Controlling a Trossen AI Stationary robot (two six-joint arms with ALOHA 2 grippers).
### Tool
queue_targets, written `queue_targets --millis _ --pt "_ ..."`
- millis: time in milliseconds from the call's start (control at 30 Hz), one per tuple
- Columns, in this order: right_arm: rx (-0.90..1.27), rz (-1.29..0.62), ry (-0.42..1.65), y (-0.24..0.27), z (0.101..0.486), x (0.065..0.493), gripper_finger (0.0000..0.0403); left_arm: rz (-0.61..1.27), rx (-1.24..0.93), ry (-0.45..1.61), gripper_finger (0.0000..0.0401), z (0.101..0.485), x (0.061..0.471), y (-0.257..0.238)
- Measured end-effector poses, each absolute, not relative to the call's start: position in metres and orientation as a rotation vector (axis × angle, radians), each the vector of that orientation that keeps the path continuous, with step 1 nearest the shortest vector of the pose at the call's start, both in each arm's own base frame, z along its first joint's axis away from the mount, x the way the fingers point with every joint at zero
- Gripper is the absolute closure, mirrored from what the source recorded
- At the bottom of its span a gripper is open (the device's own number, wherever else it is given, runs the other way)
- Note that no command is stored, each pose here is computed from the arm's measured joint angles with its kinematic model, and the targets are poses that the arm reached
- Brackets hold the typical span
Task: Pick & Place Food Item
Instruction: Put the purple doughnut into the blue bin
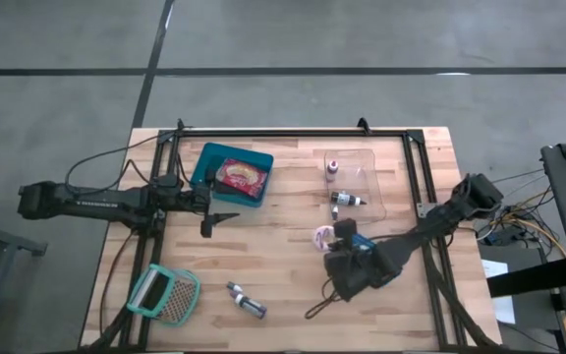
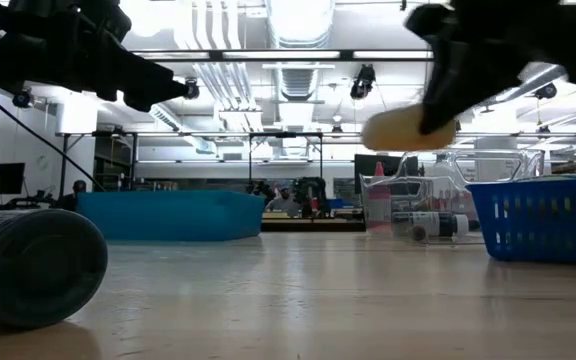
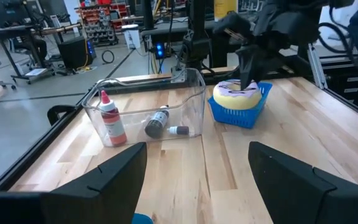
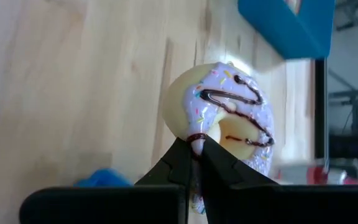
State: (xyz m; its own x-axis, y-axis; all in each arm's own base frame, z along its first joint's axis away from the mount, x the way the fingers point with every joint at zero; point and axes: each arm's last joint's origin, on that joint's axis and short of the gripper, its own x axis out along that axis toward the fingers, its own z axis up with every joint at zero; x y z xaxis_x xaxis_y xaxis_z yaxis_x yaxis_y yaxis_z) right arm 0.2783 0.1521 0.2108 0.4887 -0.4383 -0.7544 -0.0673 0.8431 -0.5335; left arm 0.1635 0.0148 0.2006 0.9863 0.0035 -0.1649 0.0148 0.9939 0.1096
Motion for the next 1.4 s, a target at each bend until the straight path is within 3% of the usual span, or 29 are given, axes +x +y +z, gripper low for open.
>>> queue_targets --millis 567,1400 --pt "-0.389 -0.339 1.145 0.181 0.214 0.22 0.0392 -0.005 0.096 0.169 0.0117 0.2 0.164 0.015" --pt "-0.243 -0.357 1.283 0.181 0.209 0.209 0.0387 -0.005 0.089 0.169 0.0117 0.2 0.164 0.015"
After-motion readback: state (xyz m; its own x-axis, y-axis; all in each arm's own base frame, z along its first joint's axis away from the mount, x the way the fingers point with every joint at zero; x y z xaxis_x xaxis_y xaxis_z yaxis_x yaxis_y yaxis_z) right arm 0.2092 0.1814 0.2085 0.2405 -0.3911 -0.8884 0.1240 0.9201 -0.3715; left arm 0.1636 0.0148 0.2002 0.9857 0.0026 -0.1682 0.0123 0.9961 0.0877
